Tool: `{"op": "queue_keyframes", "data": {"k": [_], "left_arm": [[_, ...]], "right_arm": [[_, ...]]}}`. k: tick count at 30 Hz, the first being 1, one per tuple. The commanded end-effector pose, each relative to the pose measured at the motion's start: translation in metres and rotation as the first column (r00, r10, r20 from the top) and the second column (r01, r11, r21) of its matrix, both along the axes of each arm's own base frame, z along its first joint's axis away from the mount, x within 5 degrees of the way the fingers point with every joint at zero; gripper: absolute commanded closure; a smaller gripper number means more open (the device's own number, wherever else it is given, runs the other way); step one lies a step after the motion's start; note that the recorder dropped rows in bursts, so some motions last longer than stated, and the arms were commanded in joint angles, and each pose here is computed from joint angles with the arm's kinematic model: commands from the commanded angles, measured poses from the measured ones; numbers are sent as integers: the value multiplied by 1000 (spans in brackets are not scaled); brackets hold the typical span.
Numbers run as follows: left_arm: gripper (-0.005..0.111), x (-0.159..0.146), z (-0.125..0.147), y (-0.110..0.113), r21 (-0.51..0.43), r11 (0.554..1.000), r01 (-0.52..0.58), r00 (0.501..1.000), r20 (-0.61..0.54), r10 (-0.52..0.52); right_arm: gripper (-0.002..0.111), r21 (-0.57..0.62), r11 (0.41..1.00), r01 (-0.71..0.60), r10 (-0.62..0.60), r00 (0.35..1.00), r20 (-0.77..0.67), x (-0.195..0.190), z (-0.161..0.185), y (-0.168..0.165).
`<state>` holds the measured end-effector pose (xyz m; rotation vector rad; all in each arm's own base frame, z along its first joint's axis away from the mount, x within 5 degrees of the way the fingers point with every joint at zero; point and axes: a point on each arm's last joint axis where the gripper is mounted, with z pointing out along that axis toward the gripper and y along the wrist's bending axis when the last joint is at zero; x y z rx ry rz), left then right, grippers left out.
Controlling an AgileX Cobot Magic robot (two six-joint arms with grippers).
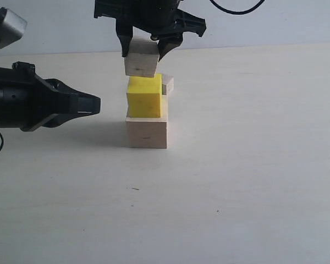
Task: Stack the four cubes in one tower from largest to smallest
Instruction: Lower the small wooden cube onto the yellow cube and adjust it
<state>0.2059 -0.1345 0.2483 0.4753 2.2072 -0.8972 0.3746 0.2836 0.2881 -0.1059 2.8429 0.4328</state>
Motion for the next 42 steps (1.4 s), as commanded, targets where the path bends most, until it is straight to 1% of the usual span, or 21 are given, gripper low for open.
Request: {"op": "queue_keyframes", "data": {"k": [1, 3, 7, 12, 16, 18, 22, 42], "left_arm": [[107, -1, 1, 0, 0, 1000, -1, 1000, 8, 1], [107, -1, 1, 0, 0, 1000, -1, 1000, 8, 1], [107, -1, 1, 0, 2, 1000, 1, 1000, 11, -1], [107, 1, 1, 1, 15, 999, -28, 999, 23, 27], [107, 1, 1, 2, 17, 999, -31, 999, 25, 31], [107, 1, 1, 2, 17, 999, -31, 999, 25, 31], [107, 1, 1, 2, 17, 999, -31, 999, 25, 31], [107, 1, 1, 2, 17, 999, -31, 999, 25, 31]], "right_arm": [[108, 7, 1000, -19, 18, 999, 49, -2, 15, -4], [108, 2, 999, -32, 32, 998, 58, -5, 19, -5], [108, -53, 998, -36, 39, 996, 74, -12, 21, -14], [108, -42, 998, -37, 40, 997, 60, -15, 21, -14], [108, -41, 999, 10, -9, 1000, 26, -12, 10, -12], [108, -29, 1000, 8, -8, 1000, -13, -10, -1, -7], [108, -50, 999, 9, -10, 1000, -24, -7, -10, -6], [108, -45, 998, 40, -41, 999, -33, -6, -11, -6]]}}
